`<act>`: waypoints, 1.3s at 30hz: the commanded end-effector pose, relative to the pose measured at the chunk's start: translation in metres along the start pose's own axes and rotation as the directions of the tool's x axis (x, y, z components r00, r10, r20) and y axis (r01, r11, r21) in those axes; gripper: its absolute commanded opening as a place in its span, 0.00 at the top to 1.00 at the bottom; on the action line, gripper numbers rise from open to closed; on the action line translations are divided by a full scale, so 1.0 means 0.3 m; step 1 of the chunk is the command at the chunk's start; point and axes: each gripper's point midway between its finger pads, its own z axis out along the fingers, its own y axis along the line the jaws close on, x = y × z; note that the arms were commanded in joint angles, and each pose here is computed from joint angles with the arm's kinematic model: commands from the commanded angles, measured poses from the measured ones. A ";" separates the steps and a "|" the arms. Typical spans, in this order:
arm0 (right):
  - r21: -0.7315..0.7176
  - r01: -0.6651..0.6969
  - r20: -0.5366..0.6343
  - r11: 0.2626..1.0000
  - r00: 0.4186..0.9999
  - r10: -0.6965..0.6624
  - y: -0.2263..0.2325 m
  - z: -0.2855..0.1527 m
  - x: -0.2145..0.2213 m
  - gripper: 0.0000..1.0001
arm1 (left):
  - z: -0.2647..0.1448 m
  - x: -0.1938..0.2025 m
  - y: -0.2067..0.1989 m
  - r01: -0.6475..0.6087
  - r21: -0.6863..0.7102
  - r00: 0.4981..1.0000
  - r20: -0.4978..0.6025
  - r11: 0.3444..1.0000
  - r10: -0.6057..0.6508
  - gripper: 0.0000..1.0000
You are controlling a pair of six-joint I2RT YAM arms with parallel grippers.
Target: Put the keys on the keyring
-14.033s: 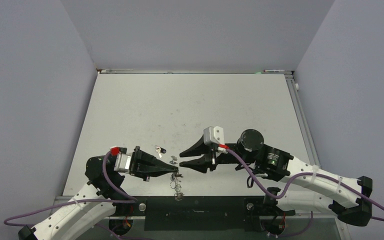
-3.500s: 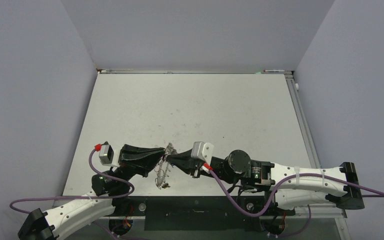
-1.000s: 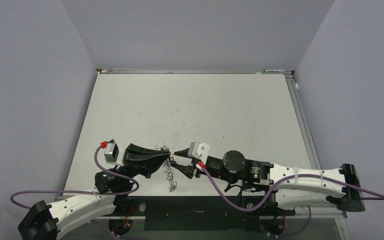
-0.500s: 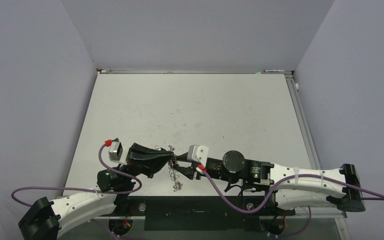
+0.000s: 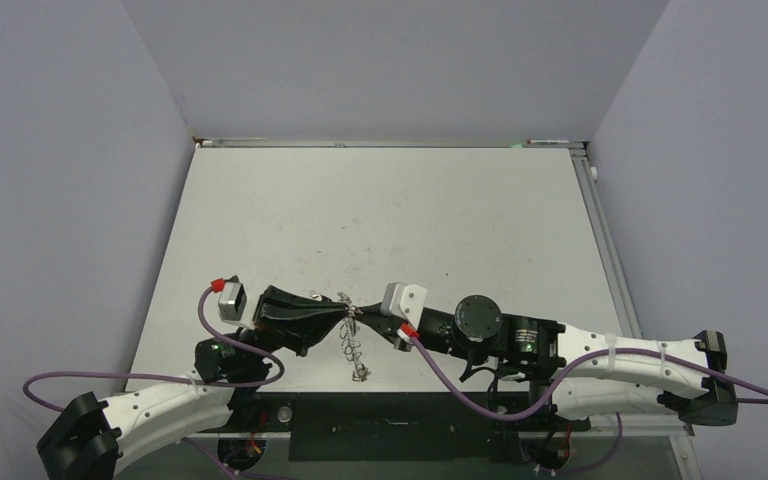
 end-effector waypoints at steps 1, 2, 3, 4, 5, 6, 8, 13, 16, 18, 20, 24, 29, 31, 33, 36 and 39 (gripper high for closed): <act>0.057 0.035 0.009 0.998 0.999 -0.036 -0.061 -0.021 -0.087 0.95 | 0.038 -0.089 -0.083 -0.038 0.096 0.996 0.085 0.995 0.030 1.00; 0.059 0.041 0.004 0.997 0.999 -0.041 -0.065 -0.023 -0.093 0.95 | 0.037 -0.083 -0.082 -0.039 0.095 0.996 0.078 0.995 0.032 1.00; 0.065 0.046 0.004 0.997 0.999 -0.046 -0.071 -0.026 -0.103 0.95 | 0.036 -0.081 -0.079 -0.042 0.091 0.997 0.076 0.995 0.035 1.00; 0.073 0.049 0.005 0.996 0.999 -0.049 -0.079 -0.030 -0.115 0.95 | 0.034 -0.078 -0.076 -0.044 0.087 0.997 0.072 0.995 0.038 1.00; 0.076 0.051 0.004 0.996 0.999 -0.051 -0.083 -0.032 -0.120 0.95 | 0.032 -0.076 -0.074 -0.045 0.083 0.997 0.071 0.996 0.039 1.00; 0.077 0.054 0.002 0.996 0.999 -0.054 -0.085 -0.035 -0.124 0.95 | 0.031 -0.075 -0.072 -0.047 0.081 0.997 0.070 0.996 0.042 1.00; 0.076 0.060 -0.004 0.995 0.998 -0.060 -0.086 -0.036 -0.130 0.95 | 0.031 -0.074 -0.069 -0.052 0.075 0.997 0.069 0.996 0.047 1.00; 0.063 0.071 -0.029 0.995 0.997 -0.070 -0.071 -0.033 -0.132 0.95 | 0.031 -0.067 -0.053 -0.063 0.053 0.997 0.058 0.997 0.060 1.00; 0.073 0.080 -0.031 0.994 0.996 -0.078 -0.062 -0.041 -0.144 0.95 | 0.030 -0.059 -0.042 -0.072 0.037 0.997 0.043 0.997 0.070 1.00; 0.096 0.096 -0.034 0.991 0.995 -0.093 -0.066 -0.049 -0.154 0.95 | 0.028 -0.057 -0.037 -0.072 0.027 0.997 0.041 0.997 0.071 1.00; 0.138 0.111 -0.044 0.984 0.993 -0.105 -0.084 -0.060 -0.164 0.95 | 0.025 -0.059 -0.032 -0.073 0.017 0.996 0.043 0.997 0.073 1.00; 0.149 0.125 -0.046 0.981 0.992 -0.119 -0.088 -0.066 -0.181 0.95 | 0.023 -0.061 -0.014 -0.078 -0.017 0.996 0.040 0.997 0.079 0.94; 0.140 0.145 -0.062 0.979 0.989 -0.137 -0.079 -0.056 -0.183 0.95 | 0.014 -0.073 -0.021 -0.092 -0.023 0.995 0.043 0.995 0.093 0.37; 0.145 0.158 -0.076 0.977 0.986 -0.149 -0.082 -0.050 -0.183 0.95 | 0.011 -0.081 -0.024 -0.101 -0.028 0.994 0.046 0.994 0.102 0.25; 0.145 0.174 -0.094 0.974 0.982 -0.162 -0.085 -0.046 -0.182 0.95 | 0.007 -0.086 -0.026 -0.117 -0.036 0.992 0.040 0.992 0.118 0.19; 0.145 0.189 -0.108 0.971 0.979 -0.174 -0.087 -0.042 -0.185 0.95 | 0.006 -0.088 -0.024 -0.168 -0.051 0.986 0.001 0.984 0.168 0.18; 0.149 0.200 -0.120 0.968 0.976 -0.183 -0.091 -0.043 -0.186 0.95 | 0.007 -0.096 -0.028 -0.234 -0.066 0.971 -0.058 0.970 0.230 0.17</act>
